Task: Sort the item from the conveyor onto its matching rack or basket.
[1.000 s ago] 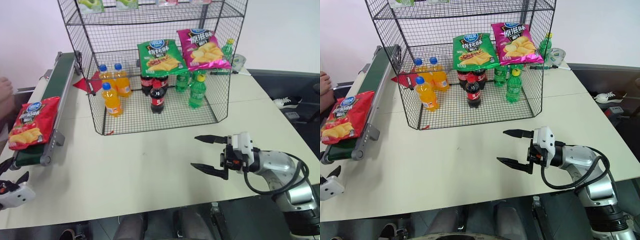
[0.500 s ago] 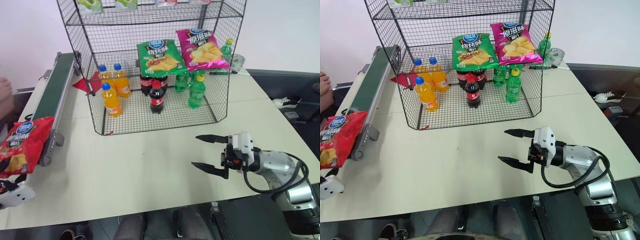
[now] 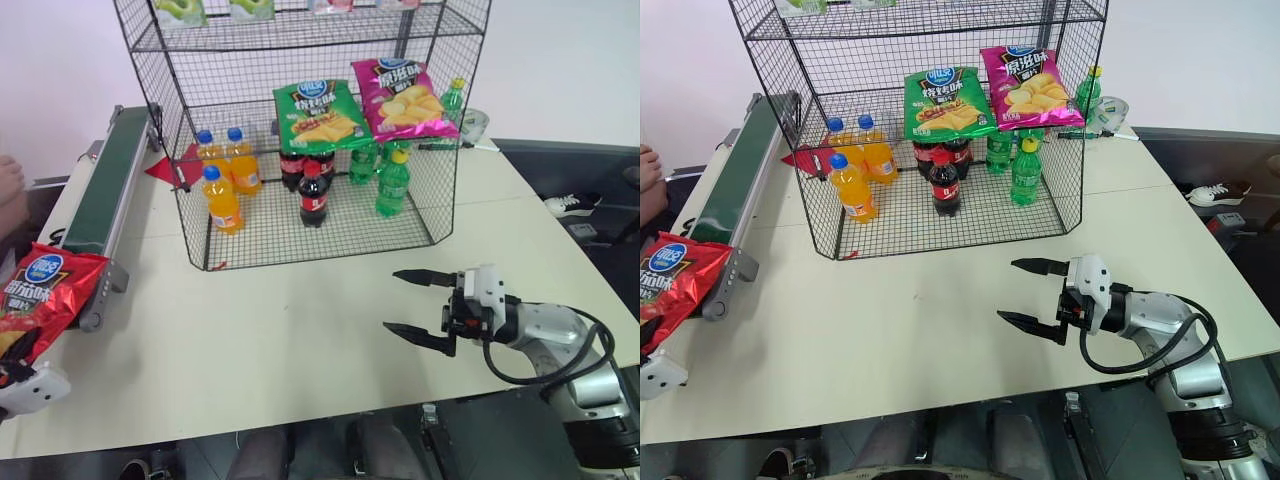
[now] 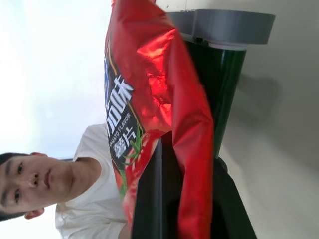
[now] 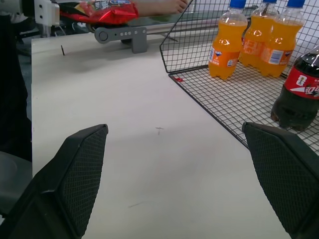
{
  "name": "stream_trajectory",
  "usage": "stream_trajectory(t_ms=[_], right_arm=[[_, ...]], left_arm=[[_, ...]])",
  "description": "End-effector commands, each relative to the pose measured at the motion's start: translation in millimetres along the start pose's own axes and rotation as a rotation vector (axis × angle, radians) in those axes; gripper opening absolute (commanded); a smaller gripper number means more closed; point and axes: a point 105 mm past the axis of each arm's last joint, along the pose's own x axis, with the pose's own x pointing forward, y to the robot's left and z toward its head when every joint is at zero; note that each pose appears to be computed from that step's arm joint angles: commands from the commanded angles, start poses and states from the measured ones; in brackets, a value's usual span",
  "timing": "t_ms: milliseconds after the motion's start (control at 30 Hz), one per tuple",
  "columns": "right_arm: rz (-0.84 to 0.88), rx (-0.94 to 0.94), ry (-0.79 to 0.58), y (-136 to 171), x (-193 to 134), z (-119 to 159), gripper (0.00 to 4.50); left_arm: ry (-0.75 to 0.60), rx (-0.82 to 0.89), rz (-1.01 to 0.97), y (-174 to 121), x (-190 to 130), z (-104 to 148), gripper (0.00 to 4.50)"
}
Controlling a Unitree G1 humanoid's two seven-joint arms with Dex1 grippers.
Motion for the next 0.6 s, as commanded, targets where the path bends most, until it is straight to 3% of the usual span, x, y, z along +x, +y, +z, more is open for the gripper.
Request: stream_trajectory(t_ms=[33,167,600], right_arm=[[-0.006,-0.031,-0.021,-2.4,0.9,5.7,4.5],[-0.008,-0.028,-0.018,-3.1,0.6,4.0,4.5],[-0.053,-0.042,-0.029,-20.9,-6.3,7.4,4.5]], left_arm=[[-0.02,-0.003,0.058,13.0,-0.3,3.1,0.05],[-0.095,-0.009,0.104,29.3,0.1,19.7,0.05],[-0.368,0.055,0.271,104.2,6.5,114.7,0.05]])
